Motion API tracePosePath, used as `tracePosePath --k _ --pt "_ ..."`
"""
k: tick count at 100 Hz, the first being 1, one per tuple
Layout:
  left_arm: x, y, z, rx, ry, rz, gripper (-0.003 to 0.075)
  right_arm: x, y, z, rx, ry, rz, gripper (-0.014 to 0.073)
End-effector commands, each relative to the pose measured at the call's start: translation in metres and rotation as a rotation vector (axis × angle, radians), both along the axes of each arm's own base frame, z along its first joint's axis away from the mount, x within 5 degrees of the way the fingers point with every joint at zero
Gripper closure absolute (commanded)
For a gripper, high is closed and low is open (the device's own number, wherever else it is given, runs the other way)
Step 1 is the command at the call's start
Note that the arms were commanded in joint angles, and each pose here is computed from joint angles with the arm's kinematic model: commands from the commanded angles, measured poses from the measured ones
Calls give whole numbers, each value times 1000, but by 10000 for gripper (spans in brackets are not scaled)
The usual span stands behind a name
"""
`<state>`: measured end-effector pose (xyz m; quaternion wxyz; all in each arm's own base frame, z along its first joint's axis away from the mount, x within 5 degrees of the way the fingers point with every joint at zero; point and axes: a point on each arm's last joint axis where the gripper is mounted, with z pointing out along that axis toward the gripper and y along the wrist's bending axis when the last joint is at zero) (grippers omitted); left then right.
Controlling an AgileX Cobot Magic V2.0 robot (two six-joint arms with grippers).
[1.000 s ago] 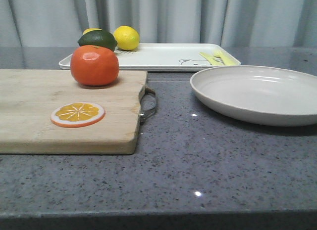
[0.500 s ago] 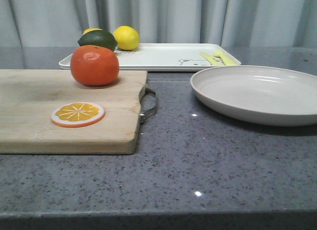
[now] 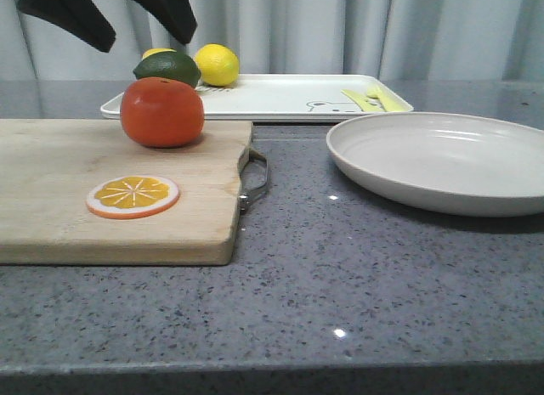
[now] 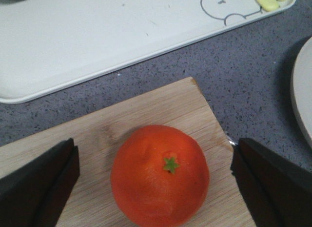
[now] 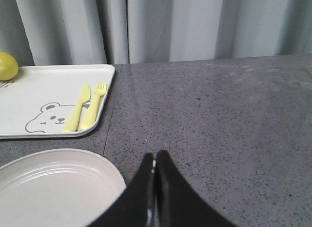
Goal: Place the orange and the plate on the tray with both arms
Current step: 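Lower the left gripper onto the orange on the cutting board and grasp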
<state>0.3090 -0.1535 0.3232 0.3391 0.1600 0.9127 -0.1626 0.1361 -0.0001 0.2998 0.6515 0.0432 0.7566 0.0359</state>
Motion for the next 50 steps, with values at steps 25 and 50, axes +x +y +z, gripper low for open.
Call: tracePosePath --k 25,50 --pt "14 -12 3 -28 21 -9 109 2 0 16 -5 -106 7 655" --pt "16 -14 -5 -21 55 -12 111 2 0 16 -5 -106 7 655"
